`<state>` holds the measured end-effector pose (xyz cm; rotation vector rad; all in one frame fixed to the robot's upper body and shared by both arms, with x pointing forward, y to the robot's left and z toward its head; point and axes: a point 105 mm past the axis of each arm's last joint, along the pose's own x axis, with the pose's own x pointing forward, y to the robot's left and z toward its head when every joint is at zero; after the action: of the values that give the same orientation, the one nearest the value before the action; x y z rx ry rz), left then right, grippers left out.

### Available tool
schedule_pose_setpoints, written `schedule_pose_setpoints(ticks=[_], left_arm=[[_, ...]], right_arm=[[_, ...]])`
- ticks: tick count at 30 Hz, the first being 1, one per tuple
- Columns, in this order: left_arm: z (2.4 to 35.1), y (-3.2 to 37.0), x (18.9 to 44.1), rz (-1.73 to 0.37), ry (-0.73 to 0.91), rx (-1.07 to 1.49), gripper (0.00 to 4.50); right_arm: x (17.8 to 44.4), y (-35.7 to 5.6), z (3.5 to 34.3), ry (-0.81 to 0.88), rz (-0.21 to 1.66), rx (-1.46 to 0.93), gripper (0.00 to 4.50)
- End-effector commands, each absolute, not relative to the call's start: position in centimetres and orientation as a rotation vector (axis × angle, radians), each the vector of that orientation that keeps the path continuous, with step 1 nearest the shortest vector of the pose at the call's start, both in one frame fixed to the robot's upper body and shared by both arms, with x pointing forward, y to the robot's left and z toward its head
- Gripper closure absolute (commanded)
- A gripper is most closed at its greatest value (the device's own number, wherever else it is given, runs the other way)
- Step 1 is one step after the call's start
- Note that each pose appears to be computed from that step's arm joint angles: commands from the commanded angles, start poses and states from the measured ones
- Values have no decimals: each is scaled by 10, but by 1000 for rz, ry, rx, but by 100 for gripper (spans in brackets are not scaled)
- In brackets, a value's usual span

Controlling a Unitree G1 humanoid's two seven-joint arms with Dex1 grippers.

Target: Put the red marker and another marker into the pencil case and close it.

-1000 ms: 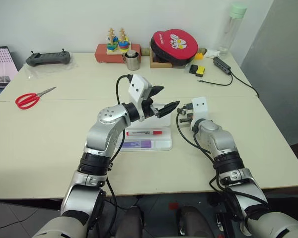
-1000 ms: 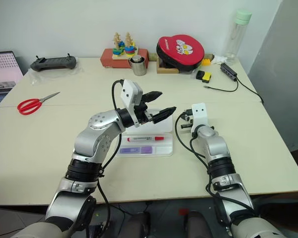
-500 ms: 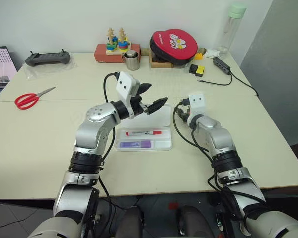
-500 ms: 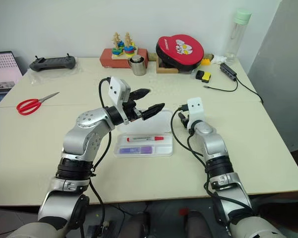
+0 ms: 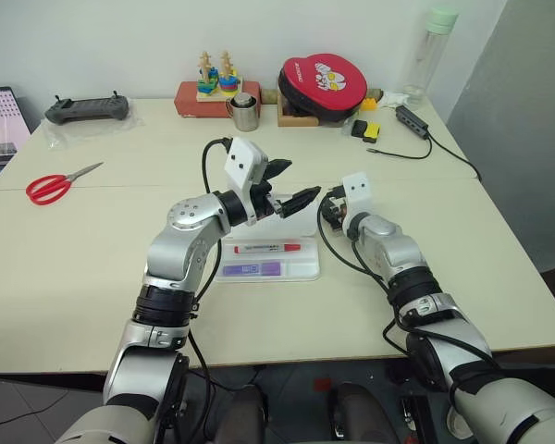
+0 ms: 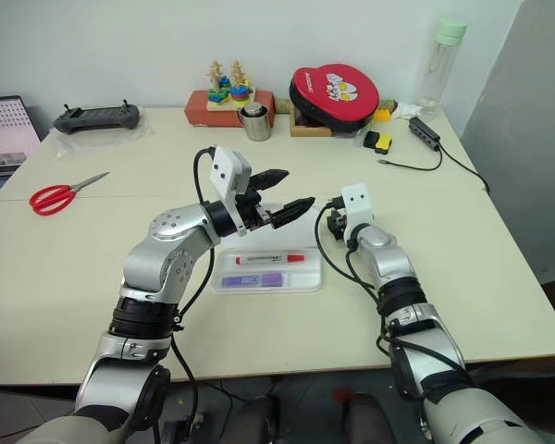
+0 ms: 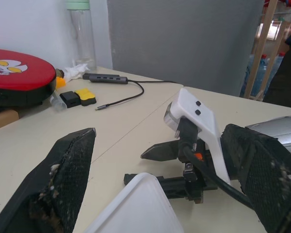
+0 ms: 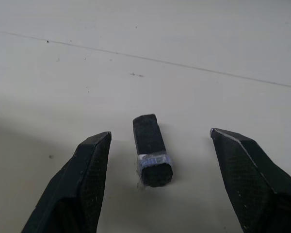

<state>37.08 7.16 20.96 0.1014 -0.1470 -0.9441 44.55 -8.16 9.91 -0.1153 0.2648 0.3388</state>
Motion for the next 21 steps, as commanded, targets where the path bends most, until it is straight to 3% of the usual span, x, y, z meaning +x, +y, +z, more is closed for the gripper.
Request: schedule_pose_setpoints(ticks=[1, 9, 12, 16, 19, 21], left_arm=[[227, 63, 365, -966, -215, 111, 0], [227, 63, 365, -967, -216, 106, 0], [226, 62, 364, -973, -213, 108, 0], [225, 82, 358, -985, -201, 125, 0], [215, 105, 339, -1060, -155, 169, 0], [204, 122, 322, -1125, -85, 177, 0]], right_arm=[[451, -76, 116, 211, 348, -103, 236], [452, -81, 125, 167, 344, -87, 415], [452, -86, 137, 113, 348, -93, 418], [440, -93, 191, -86, 455, -27, 418], [404, -81, 217, -142, 716, 11, 418], [367, -64, 214, -99, 960, -43, 418]])
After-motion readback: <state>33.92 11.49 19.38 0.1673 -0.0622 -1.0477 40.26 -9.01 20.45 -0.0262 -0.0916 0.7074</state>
